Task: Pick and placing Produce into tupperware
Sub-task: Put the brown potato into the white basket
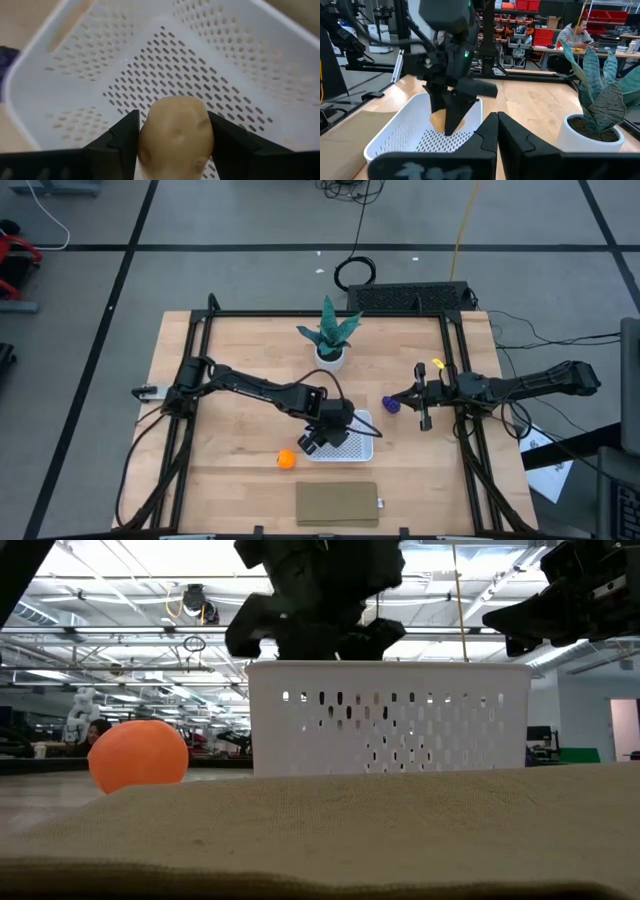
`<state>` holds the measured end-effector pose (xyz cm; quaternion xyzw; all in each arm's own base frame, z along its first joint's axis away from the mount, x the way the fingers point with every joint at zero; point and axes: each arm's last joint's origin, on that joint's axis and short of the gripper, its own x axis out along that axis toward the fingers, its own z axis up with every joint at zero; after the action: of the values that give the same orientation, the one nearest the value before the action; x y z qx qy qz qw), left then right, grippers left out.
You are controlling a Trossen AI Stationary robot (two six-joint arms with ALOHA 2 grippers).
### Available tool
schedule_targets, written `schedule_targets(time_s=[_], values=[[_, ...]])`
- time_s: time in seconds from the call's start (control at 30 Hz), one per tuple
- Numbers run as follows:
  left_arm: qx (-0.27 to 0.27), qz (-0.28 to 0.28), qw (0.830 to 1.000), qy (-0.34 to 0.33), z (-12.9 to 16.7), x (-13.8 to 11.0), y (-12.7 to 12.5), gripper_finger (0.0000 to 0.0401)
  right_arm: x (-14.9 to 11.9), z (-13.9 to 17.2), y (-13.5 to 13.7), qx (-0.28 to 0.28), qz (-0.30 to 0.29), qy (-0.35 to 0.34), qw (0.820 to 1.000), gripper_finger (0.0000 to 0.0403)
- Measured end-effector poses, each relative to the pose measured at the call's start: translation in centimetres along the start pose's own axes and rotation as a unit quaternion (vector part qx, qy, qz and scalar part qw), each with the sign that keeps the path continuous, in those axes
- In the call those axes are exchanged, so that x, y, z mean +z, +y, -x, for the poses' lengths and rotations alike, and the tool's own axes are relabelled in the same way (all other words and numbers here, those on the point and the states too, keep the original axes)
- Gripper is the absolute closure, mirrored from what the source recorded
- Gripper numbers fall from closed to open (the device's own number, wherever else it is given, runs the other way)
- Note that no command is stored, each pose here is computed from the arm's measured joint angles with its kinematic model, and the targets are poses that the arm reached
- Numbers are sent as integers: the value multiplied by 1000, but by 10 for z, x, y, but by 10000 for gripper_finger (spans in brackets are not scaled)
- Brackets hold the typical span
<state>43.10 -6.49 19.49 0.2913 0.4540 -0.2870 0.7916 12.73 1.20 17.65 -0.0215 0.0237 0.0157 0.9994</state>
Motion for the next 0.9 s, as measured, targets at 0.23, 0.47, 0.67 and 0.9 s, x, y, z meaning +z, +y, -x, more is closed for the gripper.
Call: schedule_targets(time_s=[0.23, 0.47, 0.67, 0.9], values=[[-13, 7, 1000, 15, -7, -4, -2, 208, 0, 0, 0, 0, 0, 1, 1000, 403], [-16, 29, 999, 20, -11, -7, -1, 213, 0, 0, 0, 0, 0, 0, 1000, 403], [-26, 31, 999, 33, -22, -11, -2, 211, 0, 0, 0, 0, 0, -3, 1000, 403], [-33, 31, 998, 42, -28, -13, -3, 203, 0, -1, 0, 0, 0, 1, 1000, 403]])
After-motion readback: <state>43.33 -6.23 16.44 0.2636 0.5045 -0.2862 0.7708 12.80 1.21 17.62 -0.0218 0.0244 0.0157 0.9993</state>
